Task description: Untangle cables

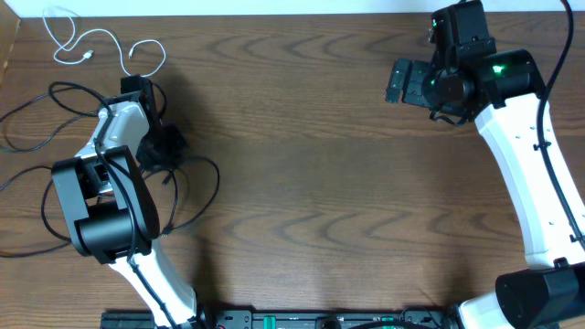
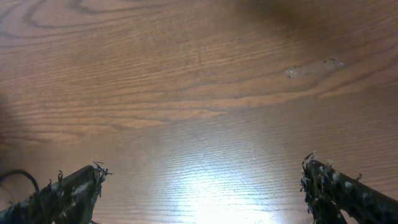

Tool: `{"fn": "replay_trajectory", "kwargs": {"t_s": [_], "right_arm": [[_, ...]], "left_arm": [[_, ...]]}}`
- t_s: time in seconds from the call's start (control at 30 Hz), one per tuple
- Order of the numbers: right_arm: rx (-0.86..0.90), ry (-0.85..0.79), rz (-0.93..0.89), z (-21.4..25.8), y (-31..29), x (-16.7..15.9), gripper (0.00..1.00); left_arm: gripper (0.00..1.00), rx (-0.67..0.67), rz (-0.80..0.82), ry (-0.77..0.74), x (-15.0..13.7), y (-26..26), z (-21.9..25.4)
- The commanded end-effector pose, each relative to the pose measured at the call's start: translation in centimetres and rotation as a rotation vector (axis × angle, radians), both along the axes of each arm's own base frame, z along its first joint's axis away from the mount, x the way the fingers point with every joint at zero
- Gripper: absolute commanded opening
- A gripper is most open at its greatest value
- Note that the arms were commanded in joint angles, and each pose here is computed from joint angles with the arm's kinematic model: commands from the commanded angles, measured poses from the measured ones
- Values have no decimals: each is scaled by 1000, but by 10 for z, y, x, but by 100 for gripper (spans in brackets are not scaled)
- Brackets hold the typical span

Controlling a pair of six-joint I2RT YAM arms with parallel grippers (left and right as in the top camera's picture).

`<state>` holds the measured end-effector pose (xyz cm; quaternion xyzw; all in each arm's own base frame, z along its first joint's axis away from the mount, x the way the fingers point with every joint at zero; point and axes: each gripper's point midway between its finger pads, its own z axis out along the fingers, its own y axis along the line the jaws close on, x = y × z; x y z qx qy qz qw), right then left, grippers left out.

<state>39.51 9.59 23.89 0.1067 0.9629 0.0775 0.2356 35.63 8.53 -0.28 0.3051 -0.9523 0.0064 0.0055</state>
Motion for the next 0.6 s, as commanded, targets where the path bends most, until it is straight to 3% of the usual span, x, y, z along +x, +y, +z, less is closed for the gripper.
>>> {"fn": "replay_trajectory", "kwargs": {"t_s": [0.0,0.2,0.57], "right_arm": [[-10,6,17,-1,2,-1,99],[-10,10,17,-1,1,-2,99],[-11,13,17,-2,1,-2,99]], "left_arm": [[7,31,62,99,-27,3,-3],[7,68,66,90,-33,8,20],[8,129,79,-235,-26,8,135]]}}
